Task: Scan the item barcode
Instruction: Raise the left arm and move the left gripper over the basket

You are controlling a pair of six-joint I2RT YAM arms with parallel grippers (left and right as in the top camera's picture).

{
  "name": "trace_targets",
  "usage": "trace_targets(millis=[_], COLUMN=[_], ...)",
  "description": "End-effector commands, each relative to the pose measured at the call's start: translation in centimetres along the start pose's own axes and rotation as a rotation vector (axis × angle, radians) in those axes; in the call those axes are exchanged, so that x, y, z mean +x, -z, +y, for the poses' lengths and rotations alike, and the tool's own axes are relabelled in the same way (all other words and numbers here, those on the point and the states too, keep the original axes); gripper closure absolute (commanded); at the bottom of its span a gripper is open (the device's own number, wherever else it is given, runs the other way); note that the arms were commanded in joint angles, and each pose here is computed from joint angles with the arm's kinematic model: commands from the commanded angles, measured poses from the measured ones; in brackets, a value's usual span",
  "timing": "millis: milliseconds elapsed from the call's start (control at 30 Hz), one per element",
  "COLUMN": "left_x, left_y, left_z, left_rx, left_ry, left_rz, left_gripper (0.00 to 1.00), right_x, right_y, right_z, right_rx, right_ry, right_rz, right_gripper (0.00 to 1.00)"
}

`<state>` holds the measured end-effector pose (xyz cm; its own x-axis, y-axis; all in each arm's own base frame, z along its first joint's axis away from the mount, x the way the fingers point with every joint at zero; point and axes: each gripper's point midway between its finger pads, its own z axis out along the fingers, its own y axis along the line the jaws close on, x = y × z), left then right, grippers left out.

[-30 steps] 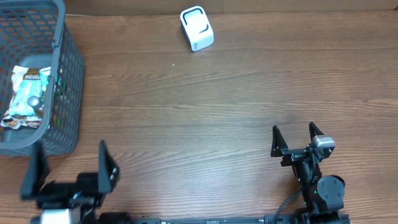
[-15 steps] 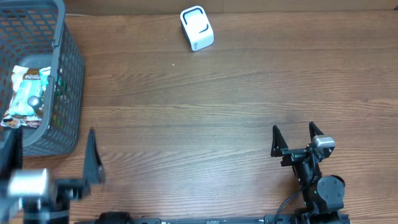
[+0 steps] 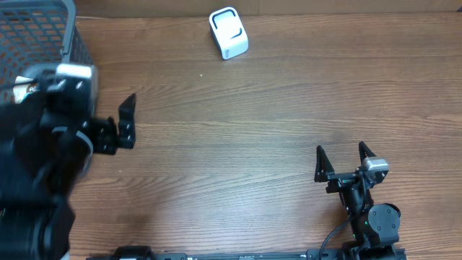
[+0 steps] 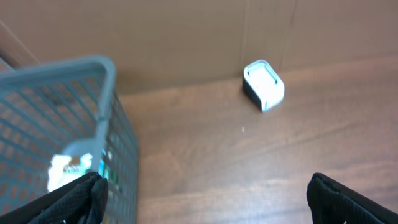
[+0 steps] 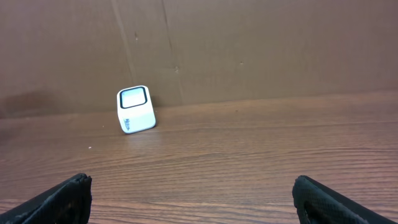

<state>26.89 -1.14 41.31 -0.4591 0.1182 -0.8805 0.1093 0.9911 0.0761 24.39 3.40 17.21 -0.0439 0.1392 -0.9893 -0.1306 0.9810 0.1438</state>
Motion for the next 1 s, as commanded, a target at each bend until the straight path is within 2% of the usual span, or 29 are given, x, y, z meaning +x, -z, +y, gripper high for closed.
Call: trace_targets(millis=[0, 167, 400, 667, 967], left_x=[0.0, 1.2, 0.7, -0.2, 0.0], left_y=[-1.4, -4.3, -4.8, -4.4, -3.0], left_z=[-0.5, -0.5, 0.0, 7.5, 14.8], left_rx=[0.035, 0.047, 0.025, -0.334, -0.534], left_ry=[-0.019, -0.012, -0.041, 0.001, 0.095], left_rz=[0.040, 0.134, 0.116, 0.095, 0.072], left_gripper=[0.01, 0.01, 0.01, 0.00, 0.00], right_x=[0.2, 0.2, 0.2, 0.2, 0.2], right_y=[0.0, 0.0, 0.0, 0.0, 0.0], right_z=[0.0, 0.0, 0.0, 0.0, 0.0], right_rx=[-0.002, -0.002, -0.002, -0.002, -0.002], right_ry=[0.004, 0.004, 0.004, 0.004, 0.004], right_rz=[-0.003, -0.003, -0.003, -0.003, -0.003], right_gripper=[0.00, 0.00, 0.00, 0.00, 0.00])
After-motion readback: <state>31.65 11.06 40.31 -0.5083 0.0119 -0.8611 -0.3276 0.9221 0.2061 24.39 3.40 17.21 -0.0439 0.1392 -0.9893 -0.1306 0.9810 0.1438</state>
